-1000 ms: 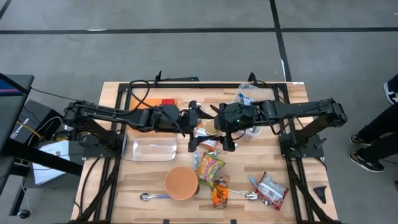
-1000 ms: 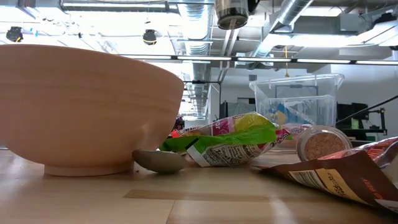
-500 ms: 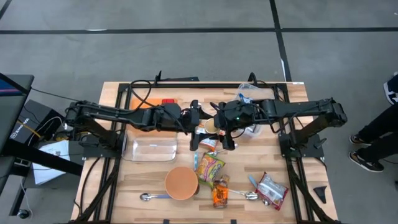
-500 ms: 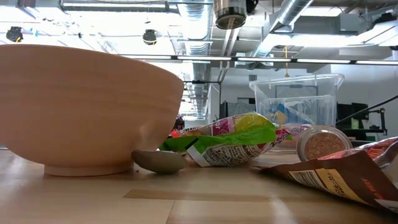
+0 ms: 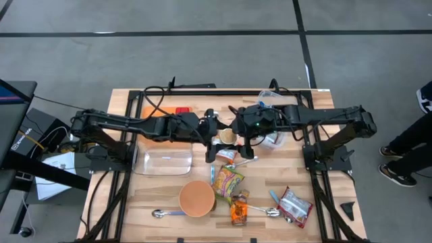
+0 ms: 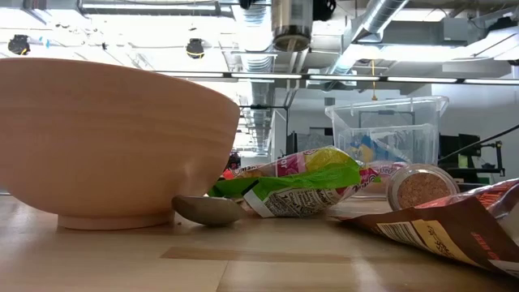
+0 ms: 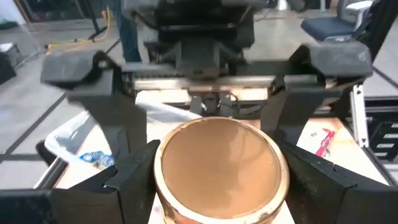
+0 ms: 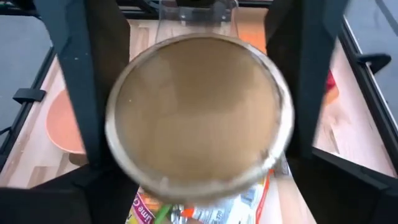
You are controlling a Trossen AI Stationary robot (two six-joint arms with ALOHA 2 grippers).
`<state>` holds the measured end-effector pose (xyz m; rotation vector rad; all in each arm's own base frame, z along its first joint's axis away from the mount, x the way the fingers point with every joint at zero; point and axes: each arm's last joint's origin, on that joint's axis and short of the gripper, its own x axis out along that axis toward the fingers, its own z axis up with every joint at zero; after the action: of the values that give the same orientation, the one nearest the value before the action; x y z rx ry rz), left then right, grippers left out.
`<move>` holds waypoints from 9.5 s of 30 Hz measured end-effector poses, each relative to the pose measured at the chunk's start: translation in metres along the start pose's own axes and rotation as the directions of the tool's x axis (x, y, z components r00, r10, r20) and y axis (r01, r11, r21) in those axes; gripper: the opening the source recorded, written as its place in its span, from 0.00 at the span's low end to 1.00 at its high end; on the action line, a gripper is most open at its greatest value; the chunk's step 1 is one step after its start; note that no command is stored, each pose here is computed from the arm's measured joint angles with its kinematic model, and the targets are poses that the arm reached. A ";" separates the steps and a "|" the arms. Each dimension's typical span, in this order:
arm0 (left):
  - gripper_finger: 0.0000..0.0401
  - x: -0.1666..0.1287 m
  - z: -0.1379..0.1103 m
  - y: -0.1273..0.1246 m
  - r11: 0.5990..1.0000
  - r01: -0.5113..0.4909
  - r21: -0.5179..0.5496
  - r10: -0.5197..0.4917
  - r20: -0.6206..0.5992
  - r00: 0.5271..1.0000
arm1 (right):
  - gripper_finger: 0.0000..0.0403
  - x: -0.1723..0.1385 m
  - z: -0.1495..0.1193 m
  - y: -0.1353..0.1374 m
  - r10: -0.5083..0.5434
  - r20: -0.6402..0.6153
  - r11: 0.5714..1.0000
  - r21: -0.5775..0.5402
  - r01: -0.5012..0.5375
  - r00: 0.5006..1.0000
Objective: Pick & Place Food Item
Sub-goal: Put the golden seasoning bottle into the orange bin, then put the red noodle pack into the top transparent bin
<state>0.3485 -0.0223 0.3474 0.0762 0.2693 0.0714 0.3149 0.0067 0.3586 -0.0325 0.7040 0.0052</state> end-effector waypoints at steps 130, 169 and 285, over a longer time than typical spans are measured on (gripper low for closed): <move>0.73 -0.096 -0.241 0.110 0.221 -0.884 -0.411 0.909 -0.241 0.340 | 0.94 -0.065 -0.035 -0.025 -0.061 -0.223 0.938 0.321 0.133 0.973; 0.74 -0.151 -0.151 0.098 0.667 -0.434 -0.605 0.713 0.349 0.609 | 0.94 -0.066 -0.035 -0.035 -0.138 -0.227 0.928 0.310 0.206 0.964; 0.74 -0.063 -0.013 -0.086 0.912 0.004 -0.410 0.209 0.472 0.856 | 0.88 -0.077 -0.256 0.212 0.059 -0.547 0.819 0.505 0.273 0.835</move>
<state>0.2897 -0.1124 0.3439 -0.2985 -0.2878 0.2111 0.0871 0.2107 0.2076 0.5249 1.2565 -0.3458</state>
